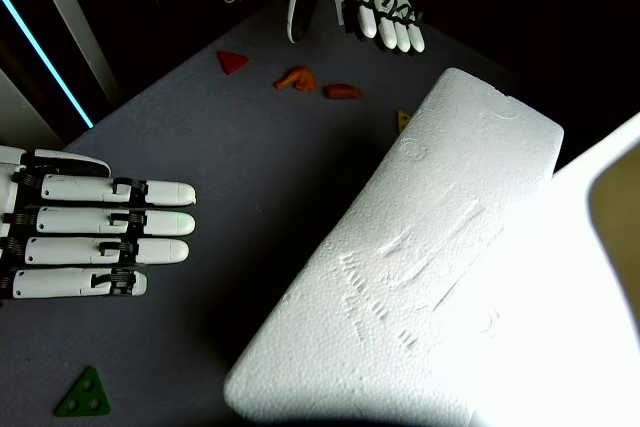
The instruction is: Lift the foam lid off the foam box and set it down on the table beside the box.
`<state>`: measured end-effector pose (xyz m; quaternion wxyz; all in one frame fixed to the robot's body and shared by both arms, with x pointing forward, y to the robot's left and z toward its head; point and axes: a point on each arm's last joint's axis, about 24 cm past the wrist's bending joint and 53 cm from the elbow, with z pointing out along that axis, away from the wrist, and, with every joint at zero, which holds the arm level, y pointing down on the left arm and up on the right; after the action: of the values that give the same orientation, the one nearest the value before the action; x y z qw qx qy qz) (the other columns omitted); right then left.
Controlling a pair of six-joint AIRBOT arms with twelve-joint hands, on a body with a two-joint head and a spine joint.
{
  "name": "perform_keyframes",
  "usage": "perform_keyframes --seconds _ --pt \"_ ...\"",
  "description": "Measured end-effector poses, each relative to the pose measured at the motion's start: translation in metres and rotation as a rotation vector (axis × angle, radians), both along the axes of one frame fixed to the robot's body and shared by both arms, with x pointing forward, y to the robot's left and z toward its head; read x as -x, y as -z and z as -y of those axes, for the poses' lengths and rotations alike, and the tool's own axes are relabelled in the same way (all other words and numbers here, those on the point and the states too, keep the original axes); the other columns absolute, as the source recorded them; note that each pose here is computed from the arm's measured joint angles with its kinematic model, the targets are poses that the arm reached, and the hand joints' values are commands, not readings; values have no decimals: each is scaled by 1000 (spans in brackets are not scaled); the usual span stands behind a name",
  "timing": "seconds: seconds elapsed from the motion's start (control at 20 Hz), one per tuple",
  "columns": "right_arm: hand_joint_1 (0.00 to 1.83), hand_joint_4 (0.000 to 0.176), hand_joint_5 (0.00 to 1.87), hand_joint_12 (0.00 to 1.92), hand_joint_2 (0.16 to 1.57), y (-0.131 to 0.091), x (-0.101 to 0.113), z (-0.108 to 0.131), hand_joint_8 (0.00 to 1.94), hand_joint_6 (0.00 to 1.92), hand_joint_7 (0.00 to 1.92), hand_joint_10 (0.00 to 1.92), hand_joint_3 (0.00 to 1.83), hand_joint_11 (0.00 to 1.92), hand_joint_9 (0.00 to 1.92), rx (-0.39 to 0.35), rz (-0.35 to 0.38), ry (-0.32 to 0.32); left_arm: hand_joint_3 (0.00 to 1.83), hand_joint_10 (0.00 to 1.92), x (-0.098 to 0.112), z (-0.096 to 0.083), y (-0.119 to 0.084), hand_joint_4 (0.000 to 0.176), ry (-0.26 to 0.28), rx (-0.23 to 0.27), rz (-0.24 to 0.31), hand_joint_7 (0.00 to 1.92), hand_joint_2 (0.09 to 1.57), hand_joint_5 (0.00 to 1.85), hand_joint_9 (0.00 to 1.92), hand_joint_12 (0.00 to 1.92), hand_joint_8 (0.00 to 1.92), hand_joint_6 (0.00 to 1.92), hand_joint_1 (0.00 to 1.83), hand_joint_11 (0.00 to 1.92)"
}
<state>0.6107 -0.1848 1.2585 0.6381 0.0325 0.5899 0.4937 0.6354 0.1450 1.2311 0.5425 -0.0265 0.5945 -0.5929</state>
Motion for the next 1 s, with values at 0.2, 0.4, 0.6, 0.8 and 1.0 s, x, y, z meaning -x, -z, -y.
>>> perform_keyframes --seconds 0.2,0.4,0.6,0.8,1.0 --pt "579 0 0 806 1235 3 -1 -1 0 0 0 0 0 0 0 14 -9 -1 3 0 -2 2 0 31 1 -11 -1 0 1288 50 0 0 0 8 265 0" --pt "652 0 0 699 1222 3 -3 2 0 0 0 0 0 0 0 12 -8 16 0 0 -1 1 -1 27 -9 -15 5 0 1246 0 0 0 0 0 244 0" --pt "636 0 0 9 1261 -7 -7 19 0 0 0 0 11 0 0 -35 18 79 0 0 -4 -13 -12 20 -57 37 26 0 1230 0 0 0 0 0 332 0" --pt "734 0 0 32 1288 -18 -10 39 0 0 0 0 14 64 0 -85 59 152 0 0 -6 -23 -25 7 -96 83 66 0 1220 0 0 0 0 0 389 0" --pt "461 0 0 33 1239 -25 -16 57 0 0 0 0 0 18 0 -112 90 222 0 0 -21 -40 -31 43 -168 125 78 0 1188 0 0 0 0 0 488 0"
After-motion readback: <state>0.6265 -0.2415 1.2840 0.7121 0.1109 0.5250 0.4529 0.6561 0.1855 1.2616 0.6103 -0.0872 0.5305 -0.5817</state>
